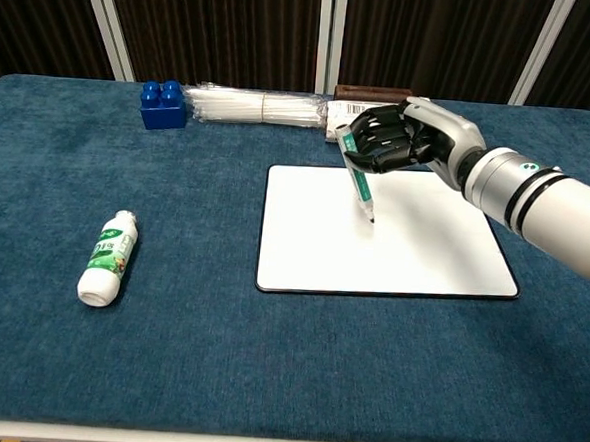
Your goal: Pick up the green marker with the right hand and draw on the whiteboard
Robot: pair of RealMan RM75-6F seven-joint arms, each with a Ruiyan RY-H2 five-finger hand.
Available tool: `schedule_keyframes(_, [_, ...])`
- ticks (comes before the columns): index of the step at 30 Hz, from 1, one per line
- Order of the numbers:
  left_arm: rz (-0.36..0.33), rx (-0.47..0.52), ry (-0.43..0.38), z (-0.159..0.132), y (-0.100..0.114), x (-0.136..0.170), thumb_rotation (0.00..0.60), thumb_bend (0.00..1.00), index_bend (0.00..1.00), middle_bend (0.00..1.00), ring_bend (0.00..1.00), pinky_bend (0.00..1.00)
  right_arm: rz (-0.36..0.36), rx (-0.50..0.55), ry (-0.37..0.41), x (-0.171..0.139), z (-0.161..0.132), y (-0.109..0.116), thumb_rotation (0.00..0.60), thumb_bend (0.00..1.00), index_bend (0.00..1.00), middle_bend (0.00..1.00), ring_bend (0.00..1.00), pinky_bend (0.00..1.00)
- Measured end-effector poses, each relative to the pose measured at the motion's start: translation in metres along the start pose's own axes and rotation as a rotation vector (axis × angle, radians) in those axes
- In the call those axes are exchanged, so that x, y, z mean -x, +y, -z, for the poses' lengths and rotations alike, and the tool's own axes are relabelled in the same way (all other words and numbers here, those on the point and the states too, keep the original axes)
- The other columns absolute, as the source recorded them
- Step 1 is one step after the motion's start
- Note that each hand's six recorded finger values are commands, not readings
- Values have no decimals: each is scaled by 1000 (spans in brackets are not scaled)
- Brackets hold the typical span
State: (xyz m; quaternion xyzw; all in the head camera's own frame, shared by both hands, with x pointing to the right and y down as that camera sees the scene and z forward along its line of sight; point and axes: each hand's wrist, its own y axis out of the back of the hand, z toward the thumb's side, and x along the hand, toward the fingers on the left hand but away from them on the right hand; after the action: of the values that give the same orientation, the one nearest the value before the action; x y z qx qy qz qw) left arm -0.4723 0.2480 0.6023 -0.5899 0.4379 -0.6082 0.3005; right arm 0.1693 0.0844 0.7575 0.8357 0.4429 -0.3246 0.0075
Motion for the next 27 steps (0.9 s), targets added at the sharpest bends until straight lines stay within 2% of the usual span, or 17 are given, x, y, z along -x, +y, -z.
schedule_keyframes(8, [2,4,0,1,0,-1,600,0,91,0,0,0,25,64,23,8,4,-13,600,388,660,582,307,115])
schedule_keyframes(19, [12,3,6,3,-3,-1,600,0,91,0,0,0,14,61,25,14,12,-24,600,404,664,582,312,115])
schedule_keyframes(22, [10,6,7,4,-3,0,600,0,92,0,0,0,17,36,29,12,14,-21,600,463,675,589,326,115])
schedule_keyframes(27, [12,7,2,4,-4,-1,600,0,91,0,0,0,46,-17,23,0,25,1,600,542,690,606,348,116])
